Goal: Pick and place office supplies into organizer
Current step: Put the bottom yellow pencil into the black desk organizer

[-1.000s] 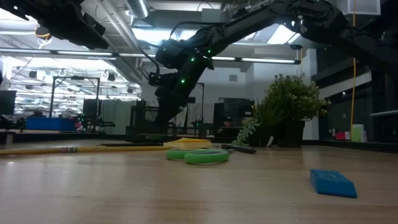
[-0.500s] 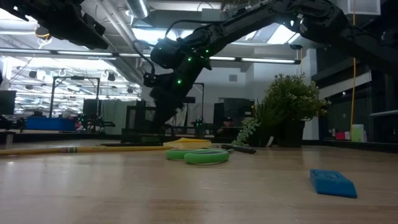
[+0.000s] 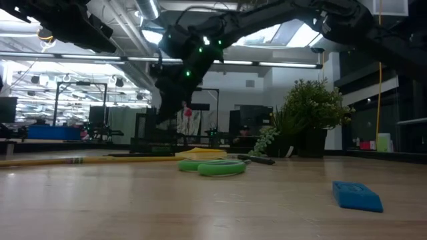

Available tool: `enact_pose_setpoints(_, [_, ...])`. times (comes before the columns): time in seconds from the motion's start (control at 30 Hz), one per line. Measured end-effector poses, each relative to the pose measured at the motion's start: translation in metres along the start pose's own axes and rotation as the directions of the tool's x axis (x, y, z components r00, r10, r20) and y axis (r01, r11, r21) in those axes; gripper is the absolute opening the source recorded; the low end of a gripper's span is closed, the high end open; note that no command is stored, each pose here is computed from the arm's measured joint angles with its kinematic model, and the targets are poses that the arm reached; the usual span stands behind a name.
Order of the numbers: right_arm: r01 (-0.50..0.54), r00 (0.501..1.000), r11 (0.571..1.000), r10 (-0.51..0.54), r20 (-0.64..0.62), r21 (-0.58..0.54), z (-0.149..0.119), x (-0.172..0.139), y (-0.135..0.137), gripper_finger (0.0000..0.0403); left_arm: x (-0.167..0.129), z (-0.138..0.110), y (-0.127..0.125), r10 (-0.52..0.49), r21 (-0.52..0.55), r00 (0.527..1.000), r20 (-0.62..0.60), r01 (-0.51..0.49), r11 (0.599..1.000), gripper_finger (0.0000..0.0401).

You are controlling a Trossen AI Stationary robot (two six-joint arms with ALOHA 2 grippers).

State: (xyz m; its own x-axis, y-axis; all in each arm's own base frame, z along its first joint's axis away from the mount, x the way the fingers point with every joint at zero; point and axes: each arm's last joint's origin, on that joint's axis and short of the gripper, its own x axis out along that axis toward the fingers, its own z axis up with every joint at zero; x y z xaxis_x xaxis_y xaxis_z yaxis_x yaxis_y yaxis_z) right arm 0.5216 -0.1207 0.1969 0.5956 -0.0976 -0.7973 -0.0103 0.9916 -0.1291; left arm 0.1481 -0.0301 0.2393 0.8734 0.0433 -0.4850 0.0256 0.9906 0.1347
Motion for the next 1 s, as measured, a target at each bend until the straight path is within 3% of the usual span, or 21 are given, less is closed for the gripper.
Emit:
enact_pose_setpoints(0.23, [0.135,0.988,0.988,-0.14,-0.064,-0.078,0.02,-0.026,0.023,0.0003,0.0,0.0,0.0,0.0,0.008,1.0,-0.001,0.0,1.0,0.0002])
enact_pose_setpoints(0.37, [0.115,0.99,0.989,-0.122,-0.077,-0.091,0.023,-0.04,0.037,0.0002,0.0,-0.001,0.0,0.0,0.034,1.0,-0.014,0.001,0.999,0.0003])
enact_pose_setpoints(0.6, [0.1,0.984,0.995,-0.102,-0.146,-0.017,0.022,-0.069,0.044,0.0002,0.0,-0.002,0.0,0.0,0.039,1.0,-0.022,0.001,0.999,0.0003])
enact_pose_setpoints(0.8, [0.087,0.983,0.996,-0.084,-0.164,0.007,0.023,-0.074,0.063,0.0001,-0.001,-0.008,0.0,0.0,0.054,0.997,-0.081,0.004,0.999,0.0002])
enact_pose_setpoints(1.0, [0.164,0.973,0.986,-0.156,-0.168,0.034,0.025,-0.075,0.077,0.0001,-0.001,-0.009,0.0,0.0,0.086,0.996,-0.09,0.008,0.996,0.0002])
